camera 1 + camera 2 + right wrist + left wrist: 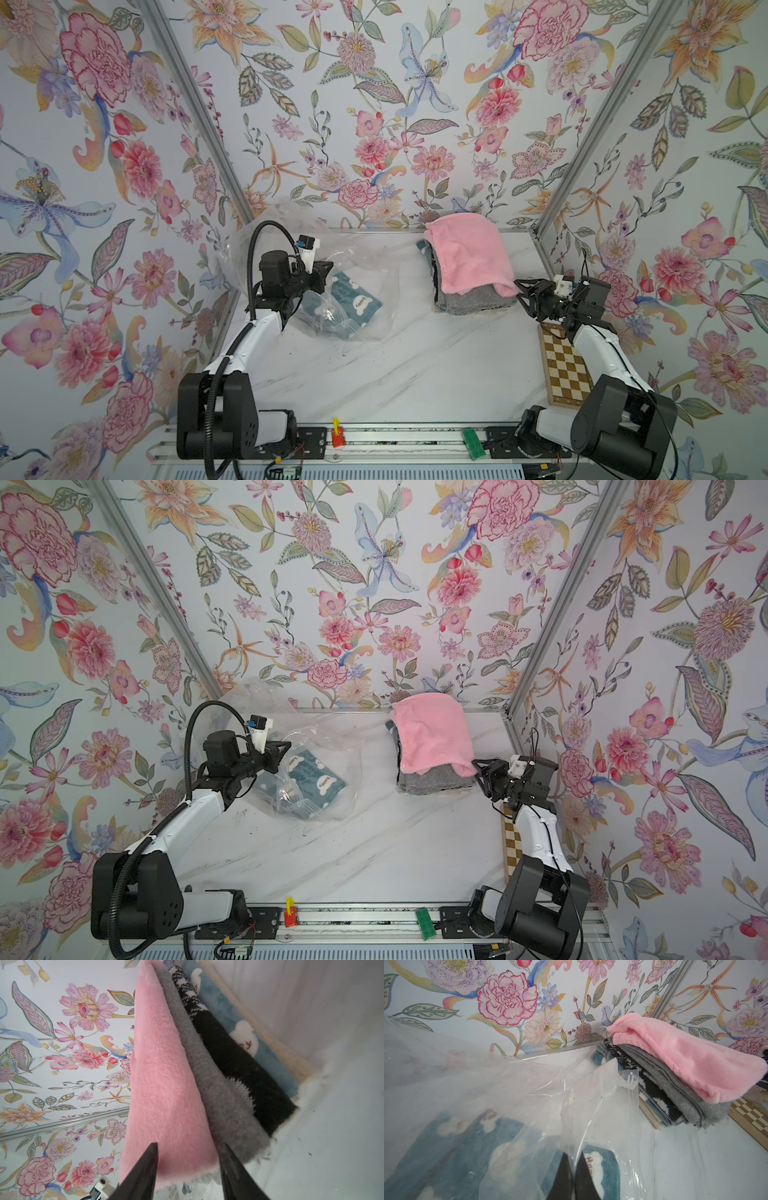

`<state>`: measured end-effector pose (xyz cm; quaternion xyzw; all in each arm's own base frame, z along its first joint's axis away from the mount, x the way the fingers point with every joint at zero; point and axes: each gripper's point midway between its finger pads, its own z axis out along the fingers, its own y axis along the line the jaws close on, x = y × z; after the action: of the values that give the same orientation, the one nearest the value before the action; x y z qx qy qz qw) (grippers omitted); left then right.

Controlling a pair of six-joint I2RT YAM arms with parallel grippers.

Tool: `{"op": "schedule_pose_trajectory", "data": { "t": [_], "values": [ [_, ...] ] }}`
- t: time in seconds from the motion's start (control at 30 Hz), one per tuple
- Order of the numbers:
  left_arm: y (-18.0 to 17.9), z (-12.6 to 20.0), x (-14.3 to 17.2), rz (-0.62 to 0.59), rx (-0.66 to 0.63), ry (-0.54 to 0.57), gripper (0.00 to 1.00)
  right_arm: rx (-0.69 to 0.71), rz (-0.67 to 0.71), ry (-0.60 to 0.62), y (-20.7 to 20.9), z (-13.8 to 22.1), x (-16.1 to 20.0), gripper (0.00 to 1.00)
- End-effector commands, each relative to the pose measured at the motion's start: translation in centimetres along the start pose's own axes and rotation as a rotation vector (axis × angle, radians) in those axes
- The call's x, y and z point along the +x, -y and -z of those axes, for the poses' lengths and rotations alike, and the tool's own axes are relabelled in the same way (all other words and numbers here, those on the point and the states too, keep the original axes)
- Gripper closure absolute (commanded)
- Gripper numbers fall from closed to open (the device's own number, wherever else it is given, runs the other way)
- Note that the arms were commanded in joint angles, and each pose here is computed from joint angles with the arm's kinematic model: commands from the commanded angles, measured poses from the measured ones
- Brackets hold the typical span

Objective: Take the blanket out of the vacuum bag
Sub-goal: Place the blanket at the center of the board.

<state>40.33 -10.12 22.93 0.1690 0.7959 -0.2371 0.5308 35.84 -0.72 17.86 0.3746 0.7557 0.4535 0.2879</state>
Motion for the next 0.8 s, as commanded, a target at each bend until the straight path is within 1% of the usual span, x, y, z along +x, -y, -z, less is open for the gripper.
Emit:
{"op": "schedule_pose_trajectory", "data": {
  "t": [0.0,0.1,0.2,0.3,0.53,0.77],
  "values": [
    [0.0,0.6,-1.9,-0.046,-0.014,0.038,0.95,-0.022,0.042,0.008,-1.2,-0.3,-0.5,0.62],
    [0.0,0.6,-1.9,-0.043,-0.016,0.036,0.95,-0.023,0.043,0.007,-1.4,-0.3,-0.5,0.73],
    [-0.1,0.6,-1.9,-0.043,-0.016,0.037,0.95,-0.027,0.049,0.010,-2.0,-0.1,-0.6,0.89],
    [0.0,0.6,-1.9,-0.044,-0.015,0.037,0.95,-0.026,0.063,0.009,-2.8,0.4,-0.6,1.00],
    [0.0,0.6,-1.9,-0.043,-0.014,0.037,0.95,0.037,0.163,0.044,-4.5,2.1,-1.6,1.00],
    [0.0,0.6,-2.0,-0.043,-0.013,0.041,0.95,0.195,0.246,0.043,-2.2,2.7,-2.0,1.00]
  ]
}}
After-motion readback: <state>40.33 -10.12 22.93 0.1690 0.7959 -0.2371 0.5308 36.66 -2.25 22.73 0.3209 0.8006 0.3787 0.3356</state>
